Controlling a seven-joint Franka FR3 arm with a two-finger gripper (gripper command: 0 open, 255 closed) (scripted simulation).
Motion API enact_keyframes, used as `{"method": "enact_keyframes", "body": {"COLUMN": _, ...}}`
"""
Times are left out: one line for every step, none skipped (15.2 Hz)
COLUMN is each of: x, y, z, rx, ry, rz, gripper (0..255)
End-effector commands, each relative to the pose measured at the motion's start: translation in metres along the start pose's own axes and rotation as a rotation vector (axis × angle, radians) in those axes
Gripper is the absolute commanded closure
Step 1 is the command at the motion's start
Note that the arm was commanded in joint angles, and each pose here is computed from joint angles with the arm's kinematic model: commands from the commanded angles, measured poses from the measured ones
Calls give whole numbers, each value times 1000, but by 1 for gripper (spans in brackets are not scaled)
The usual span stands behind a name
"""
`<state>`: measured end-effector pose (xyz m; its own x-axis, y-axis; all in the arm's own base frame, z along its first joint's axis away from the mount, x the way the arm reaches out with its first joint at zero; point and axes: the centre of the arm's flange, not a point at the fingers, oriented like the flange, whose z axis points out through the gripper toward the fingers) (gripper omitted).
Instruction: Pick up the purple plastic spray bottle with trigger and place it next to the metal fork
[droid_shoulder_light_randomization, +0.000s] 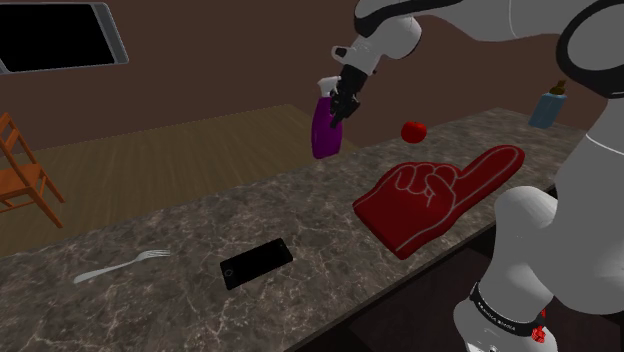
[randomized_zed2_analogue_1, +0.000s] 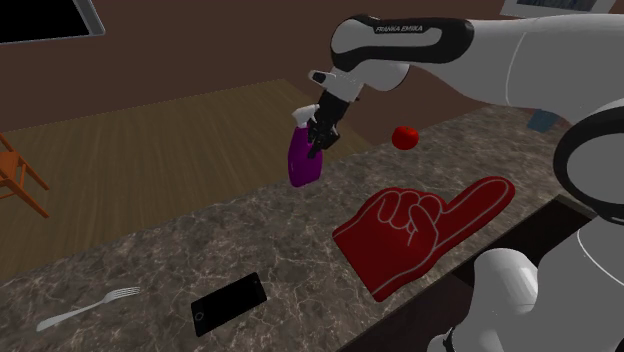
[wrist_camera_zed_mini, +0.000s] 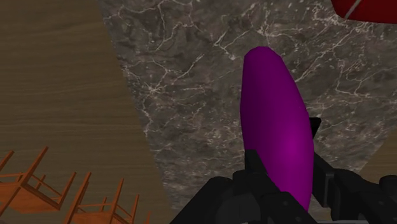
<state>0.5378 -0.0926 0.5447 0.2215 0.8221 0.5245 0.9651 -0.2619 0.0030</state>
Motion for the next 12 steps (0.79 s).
{"method": "enact_keyframes", "body": {"x": 6, "y": 0, "z": -9, "rx": 0, "ry": 0, "rz": 0, "gripper": 255}}
{"method": "enact_keyframes", "body": {"x": 9, "y": 0, "z": -14, "rx": 0, "ry": 0, "rz": 0, "gripper": 255}}
{"method": "enact_keyframes", "body": {"x": 12, "y": 0, "z": -18, "rx": 0, "ry": 0, "rz": 0, "gripper": 255}}
{"method": "enact_keyframes", "body": {"x": 14, "y": 0, "z": -23, "rx": 0, "ry": 0, "rz": 0, "gripper": 255}}
{"method": "enact_keyframes", "body": {"x": 17, "y": 0, "z": -27, "rx": 0, "ry": 0, "rz": 0, "gripper": 255}}
{"method": "enact_keyframes", "body": {"x": 20, "y": 0, "z": -32, "rx": 0, "ry": 0, "rz": 0, "gripper": 255}}
{"method": "enact_keyframes", "body": {"x": 23, "y": 0, "z": -36, "rx": 0, "ry": 0, "rz": 0, "gripper": 255}}
{"method": "enact_keyframes", "body": {"x": 25, "y": 0, "z": -41, "rx": 0, "ry": 0, "rz": 0, "gripper": 255}}
{"method": "enact_keyframes", "body": {"x": 28, "y": 0, "z": -45, "rx": 0, "ry": 0, "rz": 0, "gripper": 255}}
{"method": "enact_keyframes", "body": {"x": 31, "y": 0, "z": -50, "rx": 0, "ry": 0, "rz": 0, "gripper": 255}}
{"method": "enact_keyframes", "body": {"x": 34, "y": 0, "z": -54, "rx": 0, "ry": 0, "rz": 0, "gripper": 255}}
{"method": "enact_keyframes", "body": {"x": 37, "y": 0, "z": -59, "rx": 0, "ry": 0, "rz": 0, "gripper": 255}}
